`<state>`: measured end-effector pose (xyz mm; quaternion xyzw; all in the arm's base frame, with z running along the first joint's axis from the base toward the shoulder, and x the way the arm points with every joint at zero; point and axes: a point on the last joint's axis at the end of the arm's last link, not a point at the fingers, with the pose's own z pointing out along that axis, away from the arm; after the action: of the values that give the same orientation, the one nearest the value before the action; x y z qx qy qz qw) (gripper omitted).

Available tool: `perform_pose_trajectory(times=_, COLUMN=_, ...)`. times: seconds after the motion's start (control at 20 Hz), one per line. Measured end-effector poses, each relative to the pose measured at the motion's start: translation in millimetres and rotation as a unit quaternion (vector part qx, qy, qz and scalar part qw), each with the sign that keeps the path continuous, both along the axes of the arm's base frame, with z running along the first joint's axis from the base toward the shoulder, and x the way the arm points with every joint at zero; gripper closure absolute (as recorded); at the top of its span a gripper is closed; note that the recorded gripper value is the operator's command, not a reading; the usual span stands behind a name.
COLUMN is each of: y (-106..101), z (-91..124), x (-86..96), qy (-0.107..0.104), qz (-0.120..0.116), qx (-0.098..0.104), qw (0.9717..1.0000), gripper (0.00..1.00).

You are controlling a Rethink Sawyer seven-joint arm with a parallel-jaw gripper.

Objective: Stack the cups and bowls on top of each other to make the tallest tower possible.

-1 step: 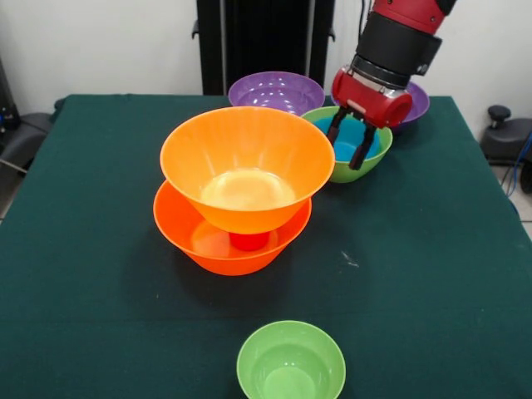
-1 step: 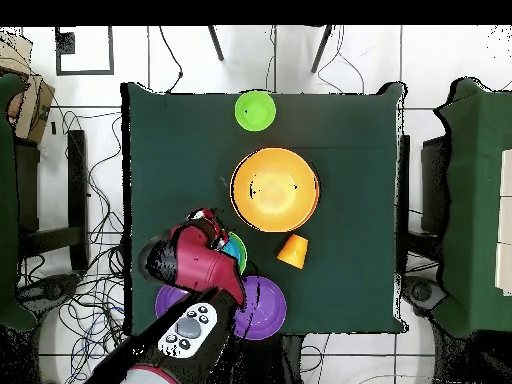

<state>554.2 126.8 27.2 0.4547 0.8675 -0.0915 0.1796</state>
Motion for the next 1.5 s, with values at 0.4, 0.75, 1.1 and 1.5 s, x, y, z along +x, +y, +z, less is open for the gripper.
perform_pose_trajectory(times=0.4, y=4.3, z=-2.6, x=0.6, qy=-0.002, qz=0.002, qx=0.004, qw=1.0, gripper=0.0)
perform_pose_trajectory(times=0.75, y=17.6, z=-3.0, x=-2.4, qy=-0.001, qz=0.013, qx=0.006, qw=0.9999, gripper=0.0)
perform_pose_trajectory(times=1.1, y=32.6, z=-4.7, x=-0.7, qy=-0.002, qz=0.018, qx=0.023, qw=0.9996, gripper=0.0)
perform_pose_trajectory(times=1.5, y=39.0, z=-3.1, x=5.6, qy=-0.005, qz=0.014, qx=0.041, qw=0.999, gripper=0.0)
